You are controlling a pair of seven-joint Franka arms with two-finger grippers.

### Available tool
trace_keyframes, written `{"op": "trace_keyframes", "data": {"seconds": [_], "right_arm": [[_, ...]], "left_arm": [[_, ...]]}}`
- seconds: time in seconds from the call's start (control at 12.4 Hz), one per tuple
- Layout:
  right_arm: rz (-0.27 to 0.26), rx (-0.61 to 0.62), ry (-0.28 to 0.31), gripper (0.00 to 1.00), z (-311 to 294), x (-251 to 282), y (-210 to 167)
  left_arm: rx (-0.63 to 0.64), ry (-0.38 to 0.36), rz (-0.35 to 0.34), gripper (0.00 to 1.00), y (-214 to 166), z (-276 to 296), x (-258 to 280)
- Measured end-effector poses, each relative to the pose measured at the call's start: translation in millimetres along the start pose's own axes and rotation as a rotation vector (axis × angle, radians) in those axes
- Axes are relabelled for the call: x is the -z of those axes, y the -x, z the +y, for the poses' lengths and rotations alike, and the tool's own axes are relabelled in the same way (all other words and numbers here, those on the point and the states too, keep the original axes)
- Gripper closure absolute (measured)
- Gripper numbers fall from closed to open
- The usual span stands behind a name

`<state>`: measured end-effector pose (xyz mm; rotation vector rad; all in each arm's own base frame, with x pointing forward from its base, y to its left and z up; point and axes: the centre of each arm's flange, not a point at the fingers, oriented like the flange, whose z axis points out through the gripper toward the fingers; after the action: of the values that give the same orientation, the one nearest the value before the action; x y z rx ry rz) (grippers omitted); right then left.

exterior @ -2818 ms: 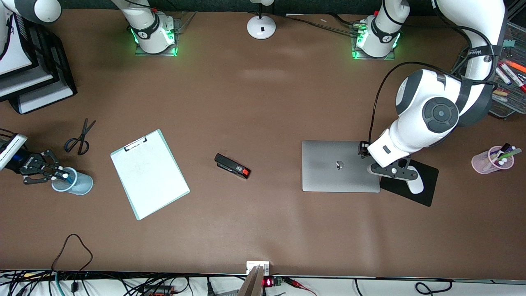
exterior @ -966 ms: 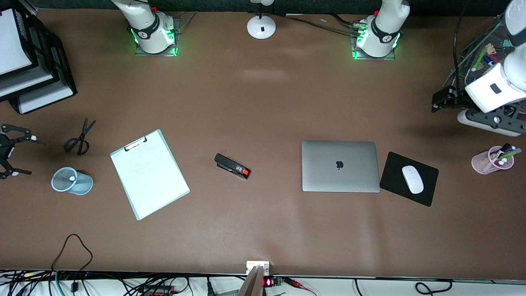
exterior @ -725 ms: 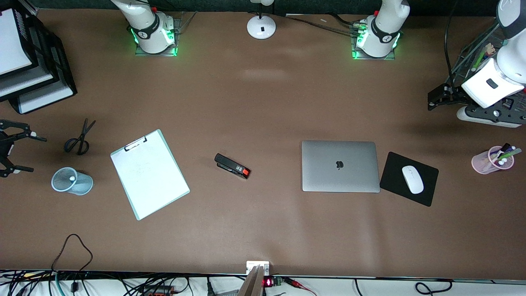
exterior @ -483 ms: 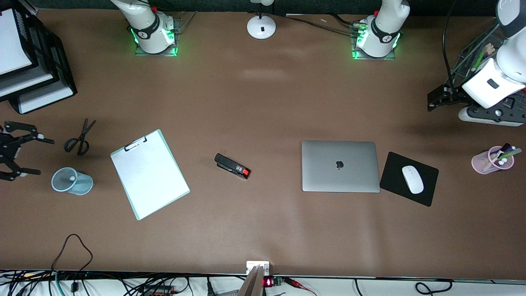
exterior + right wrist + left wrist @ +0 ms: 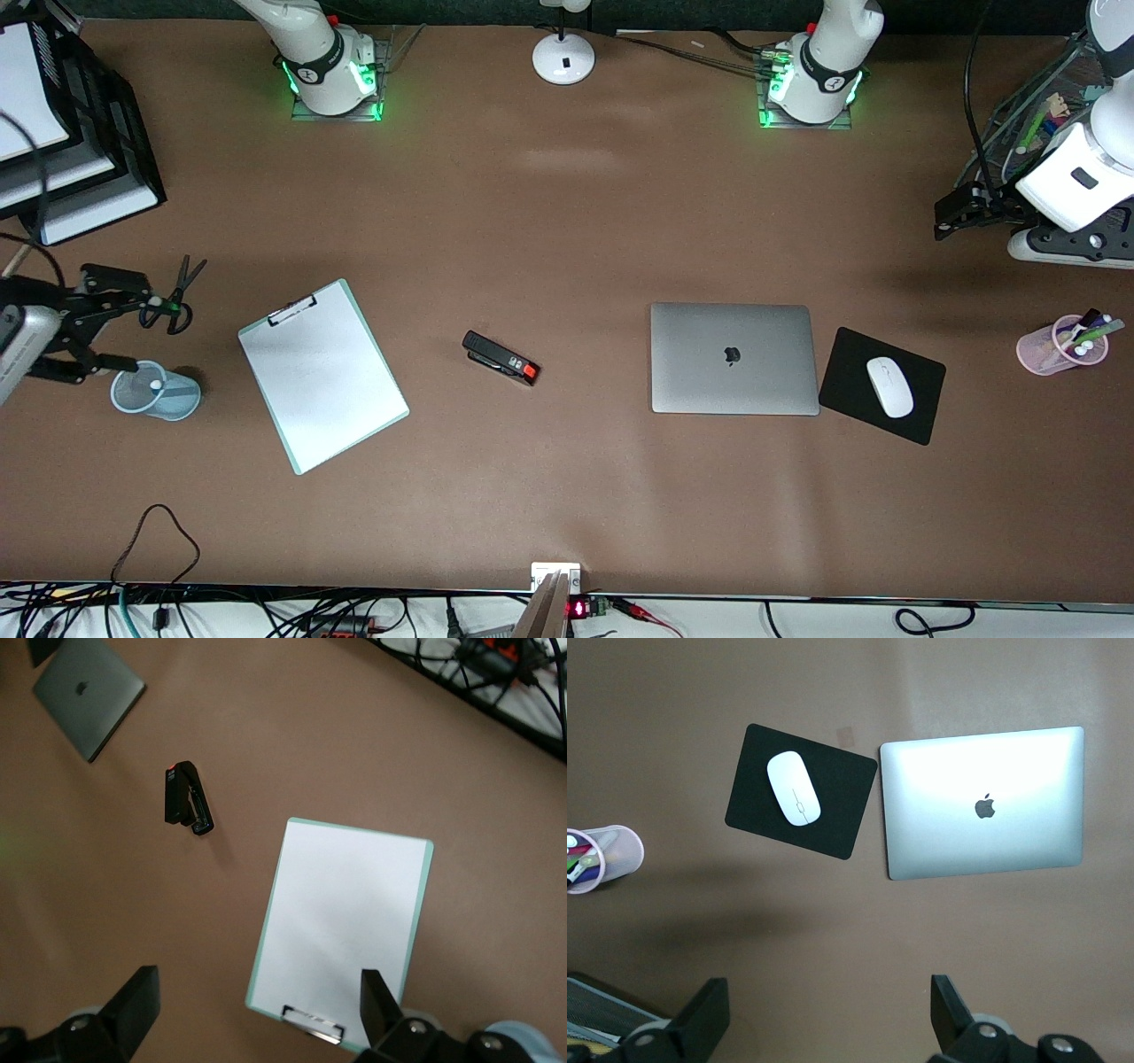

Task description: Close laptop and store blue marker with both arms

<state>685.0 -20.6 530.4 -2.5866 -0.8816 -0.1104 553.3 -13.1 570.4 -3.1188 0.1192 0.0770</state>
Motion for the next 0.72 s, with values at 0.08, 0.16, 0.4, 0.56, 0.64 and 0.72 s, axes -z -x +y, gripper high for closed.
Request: {"op": "trace_keyframes", "data": {"seconds": [0.08, 0.16, 0.4, 0.56, 0.64, 0.72], "right_arm": [[-0.017, -0.076, 0.002, 0.0, -17.9, -4.1, -8.7], [-0.034, -0.144, 0.005, 0.0, -32.0, -9.4, -14.8], [-0.106, -0.311, 0.099, 0.0, -61.6, -22.8, -24.7], [-0.146, -0.437, 0.175, 0.0, -76.6, -28.0, -25.4], [-0.161, -0.5, 0.207, 0.0, -79.5, -28.1, -21.7], [-0.186, -0.547, 0.241, 0.0, -78.3, -27.4, -14.3]], "left_arm": [[-0.001, 0.0, -0.001, 0.0, 0.1, 0.4, 0.0], [-0.002, 0.0, -0.002, 0.0, 0.2, 0.9, -0.1], [-0.003, 0.0, -0.005, 0.0, 0.5, 1.8, -0.3], [-0.007, 0.0, -0.006, 0.0, 0.5, 3.6, -0.3], [-0.008, 0.0, -0.006, 0.0, 0.5, 4.3, -0.3], [-0.008, 0.0, -0.006, 0.0, 0.5, 4.5, -0.3]]}}
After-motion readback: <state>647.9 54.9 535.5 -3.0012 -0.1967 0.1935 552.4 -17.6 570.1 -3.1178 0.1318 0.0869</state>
